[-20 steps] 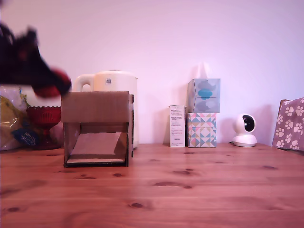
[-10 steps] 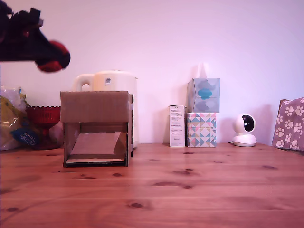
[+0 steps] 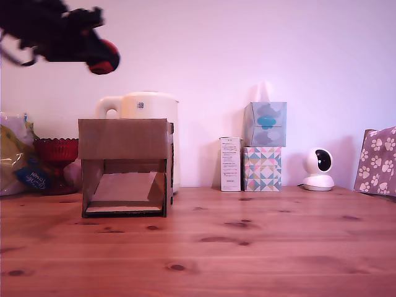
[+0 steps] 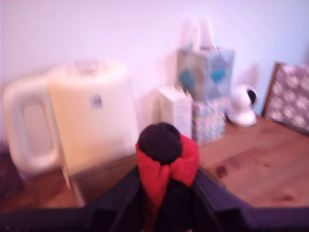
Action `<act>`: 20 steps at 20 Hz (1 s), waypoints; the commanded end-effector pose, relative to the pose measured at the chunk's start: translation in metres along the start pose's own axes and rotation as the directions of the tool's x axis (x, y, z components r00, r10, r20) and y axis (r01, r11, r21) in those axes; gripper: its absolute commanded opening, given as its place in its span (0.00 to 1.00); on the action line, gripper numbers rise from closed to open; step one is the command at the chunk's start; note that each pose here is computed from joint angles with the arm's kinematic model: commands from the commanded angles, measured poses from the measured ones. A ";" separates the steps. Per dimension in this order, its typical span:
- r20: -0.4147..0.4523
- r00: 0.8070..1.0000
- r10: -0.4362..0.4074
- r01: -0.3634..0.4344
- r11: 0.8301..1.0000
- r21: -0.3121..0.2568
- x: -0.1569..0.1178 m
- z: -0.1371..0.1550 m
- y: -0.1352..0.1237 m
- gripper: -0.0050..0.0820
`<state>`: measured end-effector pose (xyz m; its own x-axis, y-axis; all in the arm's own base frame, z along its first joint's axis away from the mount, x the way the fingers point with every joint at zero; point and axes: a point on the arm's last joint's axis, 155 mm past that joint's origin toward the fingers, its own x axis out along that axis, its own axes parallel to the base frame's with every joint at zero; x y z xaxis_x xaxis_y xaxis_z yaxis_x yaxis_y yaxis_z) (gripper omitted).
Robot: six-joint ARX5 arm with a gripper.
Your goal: Drop the footbag into the cardboard dice tower
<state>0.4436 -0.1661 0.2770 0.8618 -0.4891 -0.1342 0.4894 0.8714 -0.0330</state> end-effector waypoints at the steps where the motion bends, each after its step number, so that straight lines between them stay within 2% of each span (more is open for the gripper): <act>1: -0.098 0.995 -0.006 0.003 1.000 -0.030 0.020 -0.021 0.003 0.26; 6: -0.238 0.971 -0.011 -0.005 0.998 -0.067 0.063 -0.036 0.015 0.27; 9: -0.310 0.951 -0.016 -0.011 0.996 -0.085 0.068 -0.049 0.016 0.27; 13: -0.310 0.951 -0.015 -0.011 0.997 -0.081 0.068 -0.048 0.016 0.27; 14: -0.311 0.950 -0.014 -0.012 0.997 -0.082 0.068 -0.049 0.017 0.31; 15: -0.309 0.951 -0.014 -0.012 0.997 -0.080 0.068 -0.048 0.017 0.44; 17: -0.293 0.956 -0.008 -0.015 0.997 -0.074 0.070 -0.042 0.018 0.83; 18: -0.291 0.957 -0.001 -0.020 0.997 -0.070 0.070 -0.038 0.020 0.96; 20: -0.277 0.961 -0.002 -0.012 0.999 -0.046 0.067 -0.024 0.018 0.96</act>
<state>0.5063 -0.1807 0.2255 0.7764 -0.4544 -0.4366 0.4616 0.8818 -0.0969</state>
